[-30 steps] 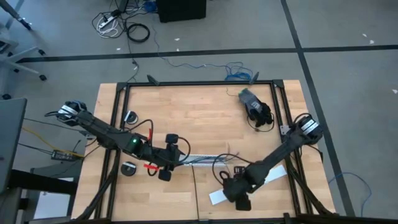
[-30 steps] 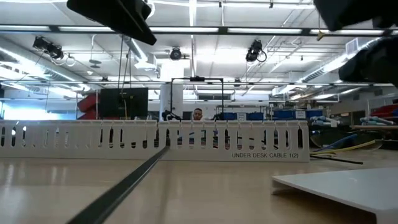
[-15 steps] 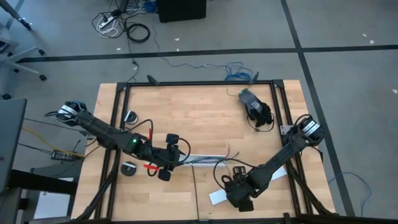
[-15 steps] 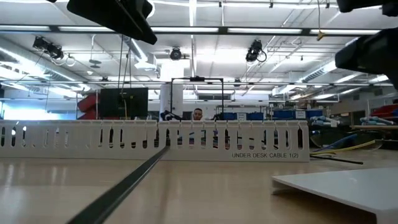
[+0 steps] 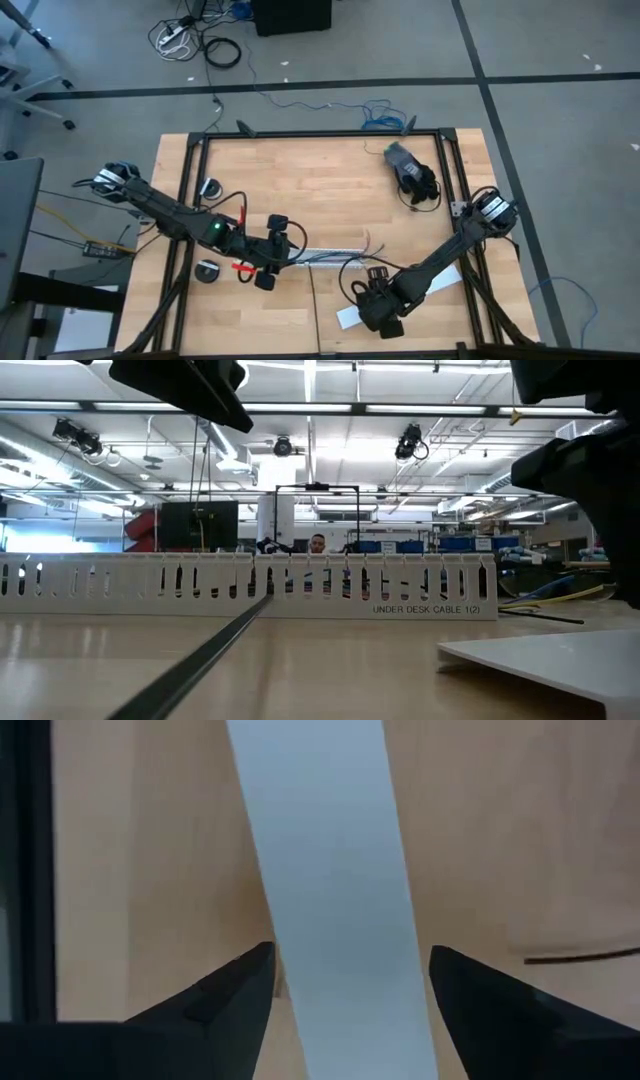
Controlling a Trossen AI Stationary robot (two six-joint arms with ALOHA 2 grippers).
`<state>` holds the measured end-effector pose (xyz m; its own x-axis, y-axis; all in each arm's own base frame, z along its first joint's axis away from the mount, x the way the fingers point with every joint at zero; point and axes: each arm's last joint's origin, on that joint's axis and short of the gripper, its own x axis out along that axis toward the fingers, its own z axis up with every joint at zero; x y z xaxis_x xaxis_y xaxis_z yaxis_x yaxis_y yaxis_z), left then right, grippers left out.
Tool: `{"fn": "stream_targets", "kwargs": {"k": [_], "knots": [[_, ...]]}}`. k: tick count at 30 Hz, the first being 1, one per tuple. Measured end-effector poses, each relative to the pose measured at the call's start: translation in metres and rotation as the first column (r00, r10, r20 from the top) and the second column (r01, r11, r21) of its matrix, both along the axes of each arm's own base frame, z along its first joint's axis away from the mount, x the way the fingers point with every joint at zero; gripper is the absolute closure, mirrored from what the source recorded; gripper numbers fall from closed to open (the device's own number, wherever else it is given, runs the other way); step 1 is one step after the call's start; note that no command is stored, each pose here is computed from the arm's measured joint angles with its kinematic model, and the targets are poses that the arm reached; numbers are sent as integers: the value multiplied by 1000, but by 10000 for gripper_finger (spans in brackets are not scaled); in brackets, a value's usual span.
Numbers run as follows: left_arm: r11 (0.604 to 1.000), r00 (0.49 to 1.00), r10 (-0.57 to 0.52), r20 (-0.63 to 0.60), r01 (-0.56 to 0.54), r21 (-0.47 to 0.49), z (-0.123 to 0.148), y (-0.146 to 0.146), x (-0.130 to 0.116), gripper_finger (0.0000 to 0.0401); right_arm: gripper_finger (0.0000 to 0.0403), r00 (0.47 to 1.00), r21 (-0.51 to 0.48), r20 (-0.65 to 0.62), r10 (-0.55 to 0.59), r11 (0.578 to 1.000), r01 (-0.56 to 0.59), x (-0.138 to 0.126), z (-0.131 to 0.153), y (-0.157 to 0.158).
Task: Ziptie cables
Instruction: Close the lid on the cable duct
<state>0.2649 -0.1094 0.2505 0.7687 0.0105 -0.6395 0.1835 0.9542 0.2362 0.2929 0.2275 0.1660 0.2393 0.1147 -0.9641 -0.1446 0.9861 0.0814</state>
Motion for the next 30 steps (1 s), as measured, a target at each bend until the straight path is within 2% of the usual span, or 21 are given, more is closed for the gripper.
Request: {"fn": "stream_targets", "kwargs": {"k": [6, 18, 30], "knots": [[1000, 1000, 5, 8, -5, -7, 1, 0, 1, 227, 132, 1000, 8, 8, -15, 1000, 15, 1, 0, 0], [999, 999, 36, 8, -36, -22, 0, 2, 1, 227, 132, 996, -11, 26, 86, 996, -86, -2, -7, 3], [999, 999, 37, 2, -37, -21, 0, 2, 1, 227, 132, 992, -39, 36, 117, 993, -116, -9, -20, 2]]}}
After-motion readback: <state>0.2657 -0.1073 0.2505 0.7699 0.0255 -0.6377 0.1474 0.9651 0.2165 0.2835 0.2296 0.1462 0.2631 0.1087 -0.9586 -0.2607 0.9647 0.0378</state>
